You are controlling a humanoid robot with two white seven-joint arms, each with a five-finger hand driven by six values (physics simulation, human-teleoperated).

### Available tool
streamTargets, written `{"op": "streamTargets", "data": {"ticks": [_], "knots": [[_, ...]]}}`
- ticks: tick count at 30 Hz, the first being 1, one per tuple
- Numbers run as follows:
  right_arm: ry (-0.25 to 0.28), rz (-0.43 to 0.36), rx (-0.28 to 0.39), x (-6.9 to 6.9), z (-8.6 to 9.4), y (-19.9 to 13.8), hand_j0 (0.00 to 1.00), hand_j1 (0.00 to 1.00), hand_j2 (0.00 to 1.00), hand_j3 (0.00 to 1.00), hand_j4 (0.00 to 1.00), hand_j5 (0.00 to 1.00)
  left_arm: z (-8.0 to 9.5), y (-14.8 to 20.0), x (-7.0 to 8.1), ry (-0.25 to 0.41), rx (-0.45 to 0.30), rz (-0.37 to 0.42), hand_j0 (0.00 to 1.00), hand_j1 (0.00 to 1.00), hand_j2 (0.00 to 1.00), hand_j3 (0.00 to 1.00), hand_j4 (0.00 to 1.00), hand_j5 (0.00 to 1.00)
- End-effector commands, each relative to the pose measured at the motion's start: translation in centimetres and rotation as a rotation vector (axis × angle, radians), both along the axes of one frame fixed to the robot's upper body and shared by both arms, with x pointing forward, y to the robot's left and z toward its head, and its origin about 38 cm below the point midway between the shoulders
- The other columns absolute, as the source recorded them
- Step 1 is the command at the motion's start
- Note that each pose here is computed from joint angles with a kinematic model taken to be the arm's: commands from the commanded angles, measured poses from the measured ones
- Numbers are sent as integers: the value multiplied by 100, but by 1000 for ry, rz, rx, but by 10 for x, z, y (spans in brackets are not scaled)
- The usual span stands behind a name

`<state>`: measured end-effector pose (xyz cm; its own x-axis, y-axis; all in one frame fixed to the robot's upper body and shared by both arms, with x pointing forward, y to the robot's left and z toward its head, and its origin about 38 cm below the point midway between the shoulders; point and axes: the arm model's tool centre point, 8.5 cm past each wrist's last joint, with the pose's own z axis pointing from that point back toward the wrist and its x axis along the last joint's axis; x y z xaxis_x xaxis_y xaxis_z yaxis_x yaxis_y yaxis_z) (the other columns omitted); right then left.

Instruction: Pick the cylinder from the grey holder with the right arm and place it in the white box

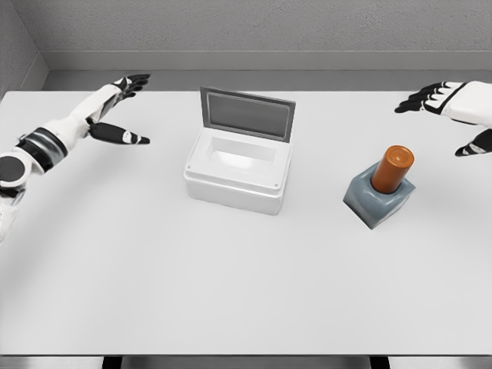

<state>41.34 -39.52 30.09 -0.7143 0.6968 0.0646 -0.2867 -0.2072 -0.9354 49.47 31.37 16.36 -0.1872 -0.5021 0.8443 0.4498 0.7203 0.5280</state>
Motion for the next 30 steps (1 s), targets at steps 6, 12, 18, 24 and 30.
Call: {"op": "streamTargets", "data": {"ticks": [6,12,18,24,30], "knots": [[22,39,6,3,-9,16,100,100,100,100,100,100,-15,5,3,83,-166,43,100,100,100,100,100,100],[62,62,-14,3,-23,24,100,100,100,100,100,100,-15,8,2,91,-186,53,100,100,100,100,100,100],[69,94,5,8,-29,40,100,100,100,100,100,100,-13,7,3,85,-185,44,100,100,100,100,100,100],[98,95,-6,5,-38,39,100,100,100,100,100,100,-13,1,-4,136,-157,-92,100,100,100,100,100,100],[94,99,-5,5,-37,41,100,100,100,100,100,100,-3,10,-3,136,-183,-121,100,100,100,100,100,100]]}}
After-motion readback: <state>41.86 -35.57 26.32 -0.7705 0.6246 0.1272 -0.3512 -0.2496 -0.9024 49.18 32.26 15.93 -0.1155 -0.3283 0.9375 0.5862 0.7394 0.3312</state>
